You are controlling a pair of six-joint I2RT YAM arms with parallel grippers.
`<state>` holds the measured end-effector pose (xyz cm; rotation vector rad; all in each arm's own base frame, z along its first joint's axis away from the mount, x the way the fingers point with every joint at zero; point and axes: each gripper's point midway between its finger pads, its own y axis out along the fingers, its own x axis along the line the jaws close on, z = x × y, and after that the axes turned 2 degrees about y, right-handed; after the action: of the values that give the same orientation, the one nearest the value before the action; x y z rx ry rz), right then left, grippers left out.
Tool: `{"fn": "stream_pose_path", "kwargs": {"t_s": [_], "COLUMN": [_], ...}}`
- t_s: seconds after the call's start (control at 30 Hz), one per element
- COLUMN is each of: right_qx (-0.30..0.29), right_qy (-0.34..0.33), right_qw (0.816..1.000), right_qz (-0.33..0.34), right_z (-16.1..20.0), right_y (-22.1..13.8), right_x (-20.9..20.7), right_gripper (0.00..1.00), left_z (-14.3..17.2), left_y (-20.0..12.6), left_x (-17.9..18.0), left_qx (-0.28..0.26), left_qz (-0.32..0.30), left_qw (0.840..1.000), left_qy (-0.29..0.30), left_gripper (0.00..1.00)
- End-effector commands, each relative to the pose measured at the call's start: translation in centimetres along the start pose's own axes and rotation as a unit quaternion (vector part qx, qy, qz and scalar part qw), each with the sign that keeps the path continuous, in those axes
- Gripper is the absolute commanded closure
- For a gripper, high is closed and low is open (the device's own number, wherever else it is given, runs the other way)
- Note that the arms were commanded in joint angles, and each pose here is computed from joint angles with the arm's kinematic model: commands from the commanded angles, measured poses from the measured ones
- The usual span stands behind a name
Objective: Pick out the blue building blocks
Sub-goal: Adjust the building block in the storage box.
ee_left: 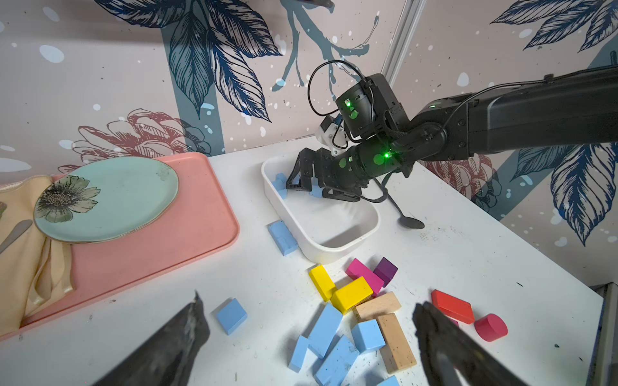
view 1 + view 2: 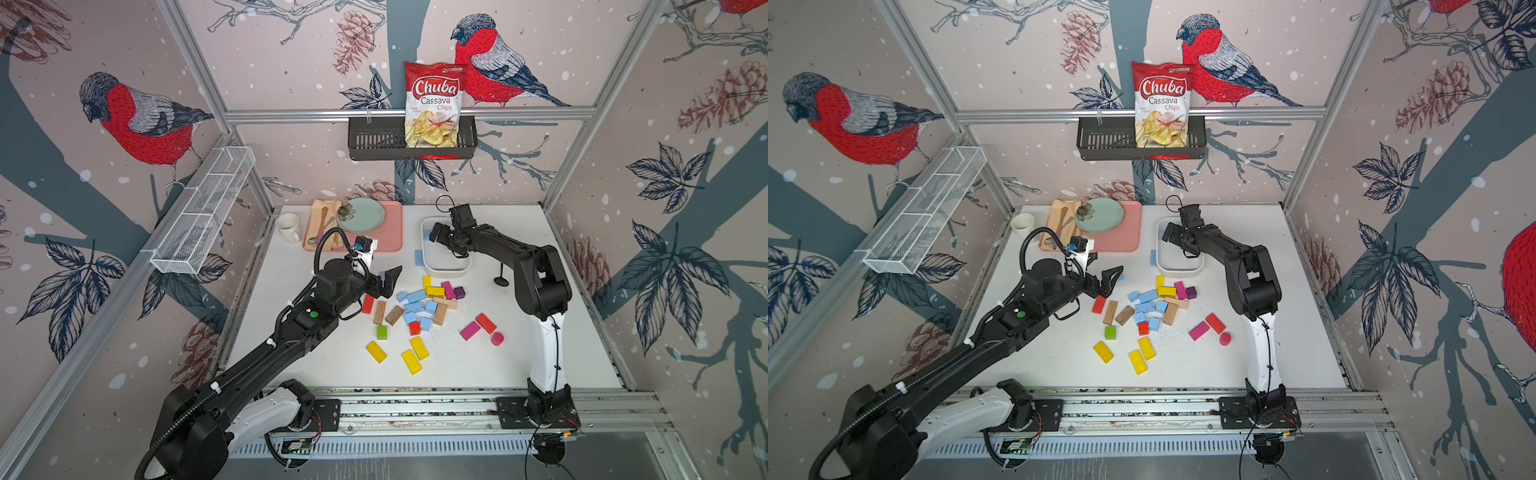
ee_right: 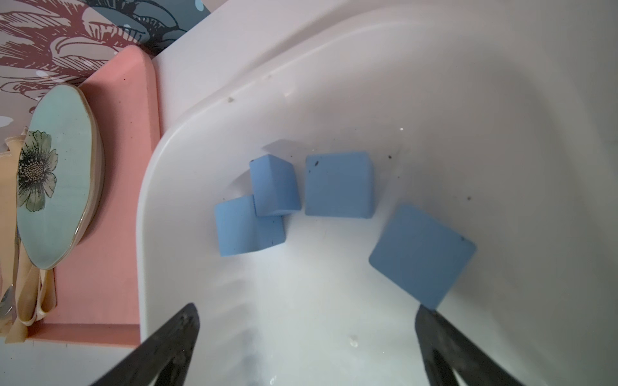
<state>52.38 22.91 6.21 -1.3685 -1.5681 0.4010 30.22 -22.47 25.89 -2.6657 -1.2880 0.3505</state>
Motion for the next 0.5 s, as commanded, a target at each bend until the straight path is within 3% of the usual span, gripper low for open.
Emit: {"fn": "stream_pose_path", "kwargs": {"t_s": [0.0, 0.47], "right_qx": [-0.015, -0.040], "right_qy": [0.018, 0.025], "right_qw": [1.000, 0.999], "right_qz": [-0.014, -0.009], "right_z": [-1.1, -4.5], "right_y": [0.3, 1.7], "right_x": [0.5, 0.2], "right_gripper": [0.00, 0.00], "left_z": [-0.4, 0.2], "left_y": [0.2, 1.1], "left_x": [-0.5, -1.2], "left_qx": [-0.009, 0.002], "left_qz": [0.016, 0.039], "left_qw": [1.000, 0.999], "left_qy": [0.003, -0.009], "left_gripper": [0.01, 0.01]}}
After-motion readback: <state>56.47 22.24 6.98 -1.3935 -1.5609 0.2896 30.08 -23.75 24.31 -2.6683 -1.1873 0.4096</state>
